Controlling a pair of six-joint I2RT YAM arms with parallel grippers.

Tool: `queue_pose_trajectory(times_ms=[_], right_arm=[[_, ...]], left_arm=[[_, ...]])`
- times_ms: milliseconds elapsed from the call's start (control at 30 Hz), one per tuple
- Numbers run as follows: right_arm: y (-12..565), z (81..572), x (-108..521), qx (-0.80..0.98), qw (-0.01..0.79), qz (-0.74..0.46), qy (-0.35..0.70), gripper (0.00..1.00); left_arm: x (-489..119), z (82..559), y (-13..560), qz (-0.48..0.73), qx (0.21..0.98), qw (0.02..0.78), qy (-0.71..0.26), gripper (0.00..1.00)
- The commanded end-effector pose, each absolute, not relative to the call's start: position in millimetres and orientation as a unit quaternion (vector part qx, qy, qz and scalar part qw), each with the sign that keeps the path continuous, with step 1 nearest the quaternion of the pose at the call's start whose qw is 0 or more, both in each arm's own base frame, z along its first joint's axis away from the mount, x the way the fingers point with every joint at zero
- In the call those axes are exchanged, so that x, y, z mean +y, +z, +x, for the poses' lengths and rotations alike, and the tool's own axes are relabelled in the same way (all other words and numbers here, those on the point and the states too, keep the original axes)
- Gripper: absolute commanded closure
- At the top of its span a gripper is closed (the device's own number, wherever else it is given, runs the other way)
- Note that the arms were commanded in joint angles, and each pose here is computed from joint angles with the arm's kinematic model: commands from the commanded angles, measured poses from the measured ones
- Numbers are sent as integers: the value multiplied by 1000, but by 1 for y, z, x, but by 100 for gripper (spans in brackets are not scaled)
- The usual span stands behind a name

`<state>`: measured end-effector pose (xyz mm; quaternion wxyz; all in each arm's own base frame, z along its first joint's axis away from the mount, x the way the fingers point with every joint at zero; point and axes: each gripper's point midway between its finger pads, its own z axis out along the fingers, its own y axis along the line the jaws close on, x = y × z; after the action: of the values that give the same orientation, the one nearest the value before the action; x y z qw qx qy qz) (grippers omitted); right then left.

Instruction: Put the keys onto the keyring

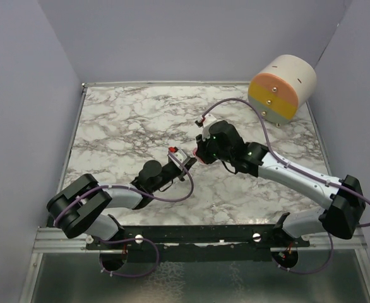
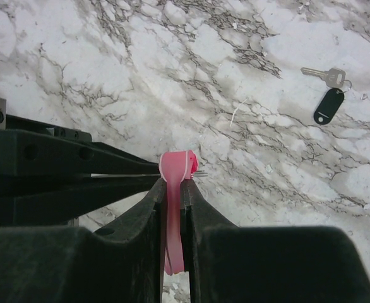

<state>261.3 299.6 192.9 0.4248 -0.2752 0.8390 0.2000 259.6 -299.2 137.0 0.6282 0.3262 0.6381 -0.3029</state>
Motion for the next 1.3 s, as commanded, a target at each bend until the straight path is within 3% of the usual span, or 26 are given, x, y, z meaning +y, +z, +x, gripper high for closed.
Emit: queue_pose_trajectory(times_ms=[0,367,500,667,1000,1267], right_arm=[[208,278,314,827,452,-271,198,87],[207,298,331,828,454,-270,187,85],[210,307,336,830,454,-267,183,78],[216,323,342,829,464,-257,180,61],[214,343,324,838,476,-220,152,52],[230,356,311,822,502,-206,173,35]], left_arm=[[-311,250,144,333,624,620,-339,100],[-315,242,139,344,623,605,-357,100],[-316,241,137,346,624,600,-361,100],[-318,238,134,349,625,593,-367,100],[-315,229,145,366,603,600,-377,100],[-317,224,158,364,590,596,-407,100]])
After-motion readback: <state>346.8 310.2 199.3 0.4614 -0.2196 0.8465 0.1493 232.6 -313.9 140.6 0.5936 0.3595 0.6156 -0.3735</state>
